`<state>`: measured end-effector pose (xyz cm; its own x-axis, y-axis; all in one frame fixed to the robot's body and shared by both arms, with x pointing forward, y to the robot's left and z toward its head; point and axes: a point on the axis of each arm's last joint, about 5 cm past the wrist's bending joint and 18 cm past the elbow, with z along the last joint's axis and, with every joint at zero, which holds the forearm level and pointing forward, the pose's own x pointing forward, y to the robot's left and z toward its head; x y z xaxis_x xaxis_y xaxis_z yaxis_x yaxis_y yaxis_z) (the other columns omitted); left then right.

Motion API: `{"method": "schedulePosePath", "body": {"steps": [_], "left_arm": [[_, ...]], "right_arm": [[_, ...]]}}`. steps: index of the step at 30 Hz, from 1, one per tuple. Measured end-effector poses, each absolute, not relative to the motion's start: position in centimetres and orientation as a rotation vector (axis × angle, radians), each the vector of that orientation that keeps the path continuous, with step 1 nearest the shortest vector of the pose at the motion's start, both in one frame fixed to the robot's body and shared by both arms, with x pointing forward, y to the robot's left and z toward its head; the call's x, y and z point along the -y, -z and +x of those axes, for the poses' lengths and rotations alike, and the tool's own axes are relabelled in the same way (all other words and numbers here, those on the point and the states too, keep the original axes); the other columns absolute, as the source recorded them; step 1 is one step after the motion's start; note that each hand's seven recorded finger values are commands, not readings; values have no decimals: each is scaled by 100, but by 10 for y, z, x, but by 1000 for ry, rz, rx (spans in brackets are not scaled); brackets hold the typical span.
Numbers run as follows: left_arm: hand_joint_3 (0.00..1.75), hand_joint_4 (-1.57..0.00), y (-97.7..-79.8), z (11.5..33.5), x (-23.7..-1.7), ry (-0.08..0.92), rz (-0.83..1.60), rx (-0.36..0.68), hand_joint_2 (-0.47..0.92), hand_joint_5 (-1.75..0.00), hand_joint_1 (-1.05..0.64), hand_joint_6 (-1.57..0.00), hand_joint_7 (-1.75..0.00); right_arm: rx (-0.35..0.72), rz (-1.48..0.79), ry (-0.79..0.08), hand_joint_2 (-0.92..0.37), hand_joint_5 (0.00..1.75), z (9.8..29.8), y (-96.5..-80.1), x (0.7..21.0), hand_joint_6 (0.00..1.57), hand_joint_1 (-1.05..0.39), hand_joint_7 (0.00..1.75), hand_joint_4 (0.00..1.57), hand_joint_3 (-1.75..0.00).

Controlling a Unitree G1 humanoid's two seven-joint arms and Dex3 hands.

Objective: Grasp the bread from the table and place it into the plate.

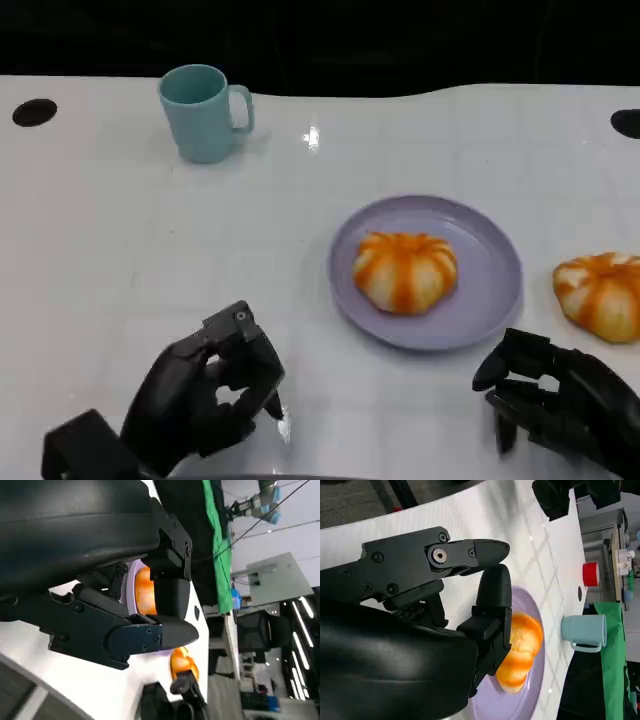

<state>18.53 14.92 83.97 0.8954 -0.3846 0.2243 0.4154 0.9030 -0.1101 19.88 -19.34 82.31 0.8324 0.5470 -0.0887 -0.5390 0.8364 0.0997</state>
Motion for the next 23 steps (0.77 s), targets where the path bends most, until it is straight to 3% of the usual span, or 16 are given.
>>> {"method": "schedulePosePath", "body": {"steps": [7, 23], "left_arm": [[44, -70, -840, 189, -153, 458, -328, 126, 92, -175, -70, -49, -168], [38, -71, -841, 190, -155, 474, -394, 75, 92, -175, -69, -51, -166]], "right_arm": [[-120, 81, -575, -92, 175, 199, -823, 194, 65, -54, 142, 66, -26], [-123, 95, -581, -92, 175, 199, -822, 195, 65, -52, 142, 66, -27]]}}
